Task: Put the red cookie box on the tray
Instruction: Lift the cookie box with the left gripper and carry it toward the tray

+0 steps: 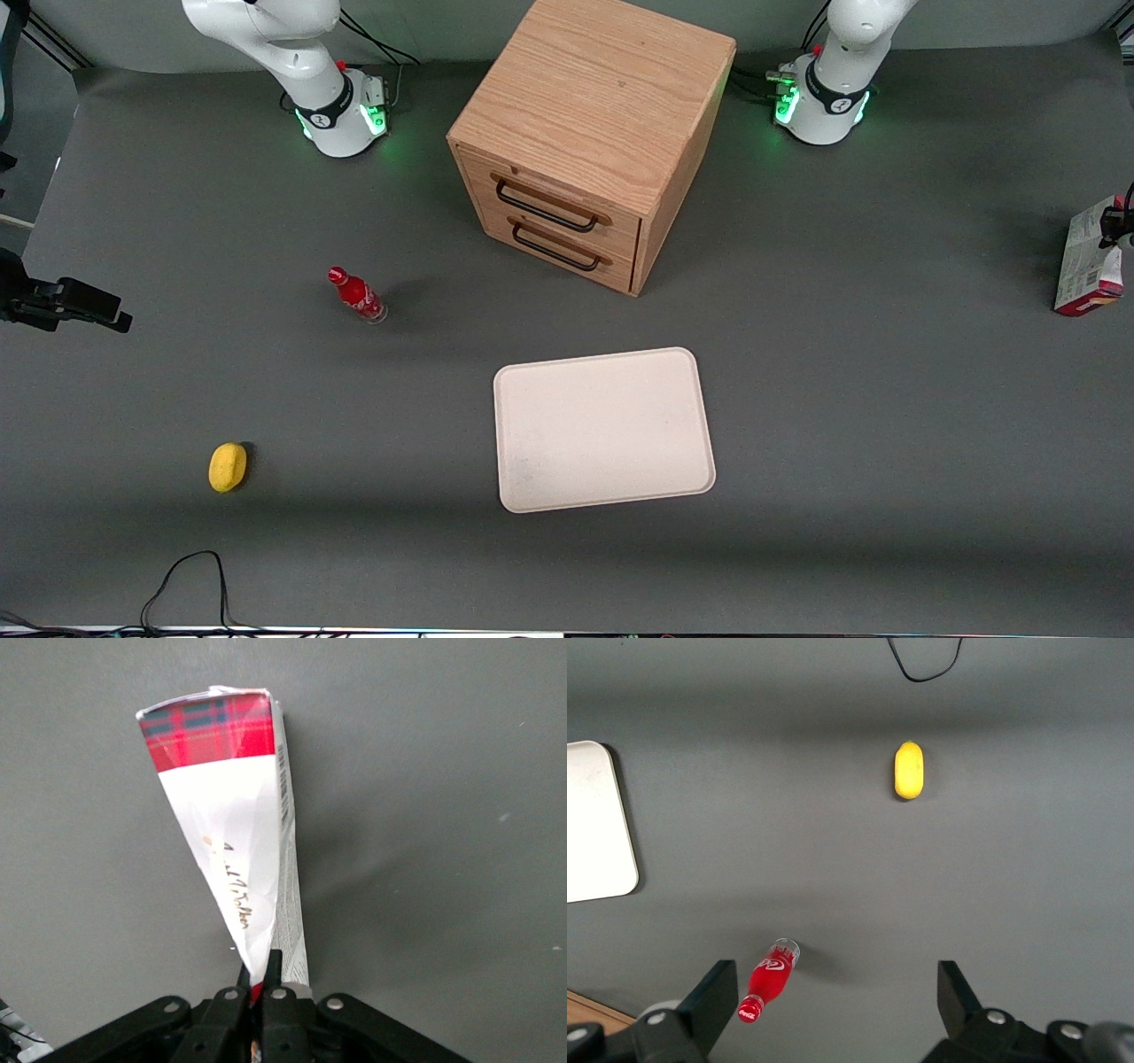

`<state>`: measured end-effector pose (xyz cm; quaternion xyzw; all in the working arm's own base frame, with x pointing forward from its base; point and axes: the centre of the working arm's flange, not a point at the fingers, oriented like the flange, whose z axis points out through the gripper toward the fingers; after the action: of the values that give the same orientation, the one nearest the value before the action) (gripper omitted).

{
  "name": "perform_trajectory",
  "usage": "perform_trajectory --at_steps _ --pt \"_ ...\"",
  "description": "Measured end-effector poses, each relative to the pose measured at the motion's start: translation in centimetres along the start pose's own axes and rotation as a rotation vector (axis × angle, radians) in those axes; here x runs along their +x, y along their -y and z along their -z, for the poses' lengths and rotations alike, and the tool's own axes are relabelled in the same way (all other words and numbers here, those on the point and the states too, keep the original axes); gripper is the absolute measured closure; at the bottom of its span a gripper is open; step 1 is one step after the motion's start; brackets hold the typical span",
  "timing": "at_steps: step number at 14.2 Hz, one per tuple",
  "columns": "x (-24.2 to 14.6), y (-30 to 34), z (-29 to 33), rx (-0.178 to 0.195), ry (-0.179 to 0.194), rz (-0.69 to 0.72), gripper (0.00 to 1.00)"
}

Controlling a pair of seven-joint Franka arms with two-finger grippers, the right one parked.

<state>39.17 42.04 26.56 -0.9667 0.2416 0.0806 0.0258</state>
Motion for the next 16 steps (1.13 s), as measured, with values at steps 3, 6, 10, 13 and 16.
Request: perform_trajectory --at_steps 3,6,10,13,16 --pt "3.7 0.6 6.9 -0.044 0.015 -0.014 0.97" --pt "8.3 -0.7 17.4 -0.051 0.052 0.024 0.97" --pt "13.7 -4.9 30.1 -0.038 0.088 0.146 0.97" --pt "16.5 -8.5 35.2 -0.028 0.099 0.244 0.97" --pt "20.3 -12.2 36.5 -0.044 0.088 0.311 0.97"
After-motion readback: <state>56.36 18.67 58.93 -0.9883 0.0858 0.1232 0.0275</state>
